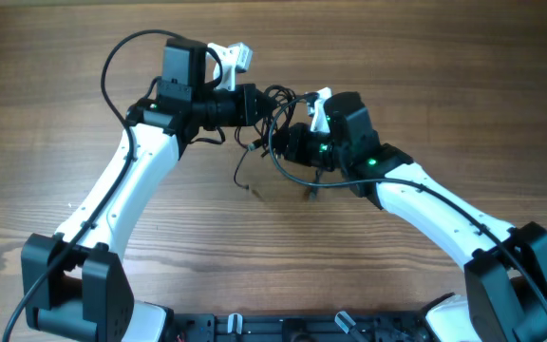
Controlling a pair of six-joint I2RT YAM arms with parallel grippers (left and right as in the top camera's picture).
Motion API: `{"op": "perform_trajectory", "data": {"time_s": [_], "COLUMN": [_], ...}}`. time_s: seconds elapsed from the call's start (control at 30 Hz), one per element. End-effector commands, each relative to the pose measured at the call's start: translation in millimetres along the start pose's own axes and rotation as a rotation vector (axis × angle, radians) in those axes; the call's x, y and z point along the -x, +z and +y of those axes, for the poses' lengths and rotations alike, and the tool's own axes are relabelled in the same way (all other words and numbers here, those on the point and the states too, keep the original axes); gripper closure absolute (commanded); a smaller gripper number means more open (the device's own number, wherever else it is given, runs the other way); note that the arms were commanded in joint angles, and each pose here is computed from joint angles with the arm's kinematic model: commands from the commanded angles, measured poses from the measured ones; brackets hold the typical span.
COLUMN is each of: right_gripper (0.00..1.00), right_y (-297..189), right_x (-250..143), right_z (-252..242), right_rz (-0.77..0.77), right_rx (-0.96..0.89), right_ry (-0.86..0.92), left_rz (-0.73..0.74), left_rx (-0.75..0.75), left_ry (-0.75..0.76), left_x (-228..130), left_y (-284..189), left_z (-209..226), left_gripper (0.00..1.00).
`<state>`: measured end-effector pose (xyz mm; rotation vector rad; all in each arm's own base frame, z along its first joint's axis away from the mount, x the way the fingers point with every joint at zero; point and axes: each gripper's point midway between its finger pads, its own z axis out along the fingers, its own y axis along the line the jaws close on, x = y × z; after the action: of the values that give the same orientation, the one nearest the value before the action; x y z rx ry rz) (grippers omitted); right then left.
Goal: Untangle cables
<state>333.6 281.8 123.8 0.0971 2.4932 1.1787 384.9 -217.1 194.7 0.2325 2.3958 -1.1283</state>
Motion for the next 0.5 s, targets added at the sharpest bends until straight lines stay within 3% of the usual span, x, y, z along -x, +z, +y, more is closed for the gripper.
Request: {"op": "perform_trajectory", "data": {"time_s": [0.0, 0.07, 0.17, 0.2, 0.23, 0.3, 0.37, 0.47], "right_gripper": [0.96, 0.96, 0.96, 0.95, 0.86, 0.66, 0.41, 0.26], "right_y": [4.5, -1.2, -21.7, -28.7, -35.7, -46.1, -58.5, -75.8], "right_x": [-50.0, -54.4, -46.8, -41.3, -34.6, -23.1, -9.3, 10.1], "right_z": [-12.7, -32.7, -77.1, -84.7, -91.7, -100.8, -106.6, -90.3], "right_rz": [0.177, 0.202, 0.196, 0.187, 0.170, 0.137, 0.093, 0.045], "right_rx": [-0.040, -0.113, -0.264, -0.278, -0.291, -0.302, -0.302, -0.200], "right_ry": [-0.042, -0.019, 0.063, 0.075, 0.104, 0.140, 0.170, 0.123], "left_rz": [-0.116, -0.132, -0.076, -0.048, -0.018, 0.013, 0.021, 0.026], "left_rx": [0.154, 0.229, 0.297, 0.306, 0.315, 0.323, 0.327, 0.328], "left_ry": [-0.056, -0.130, -0.219, -0.223, -0.206, -0.163, -0.146, -0.149], "left_x": [24.1, 22.9, 3.6, -3.8, -10.9, -17.0, -18.2, -19.4], "left_y": [-6.8, -9.5, -9.8, -8.5, -7.2, -4.8, -3.7, -3.2], "left_z": [19.1, 33.3, 47.2, 48.3, 49.1, 50.8, 52.4, 52.6], "left_gripper": [0.96, 0.96, 0.74, 0.59, 0.25, 0.00, 0.00, 0.00]}}
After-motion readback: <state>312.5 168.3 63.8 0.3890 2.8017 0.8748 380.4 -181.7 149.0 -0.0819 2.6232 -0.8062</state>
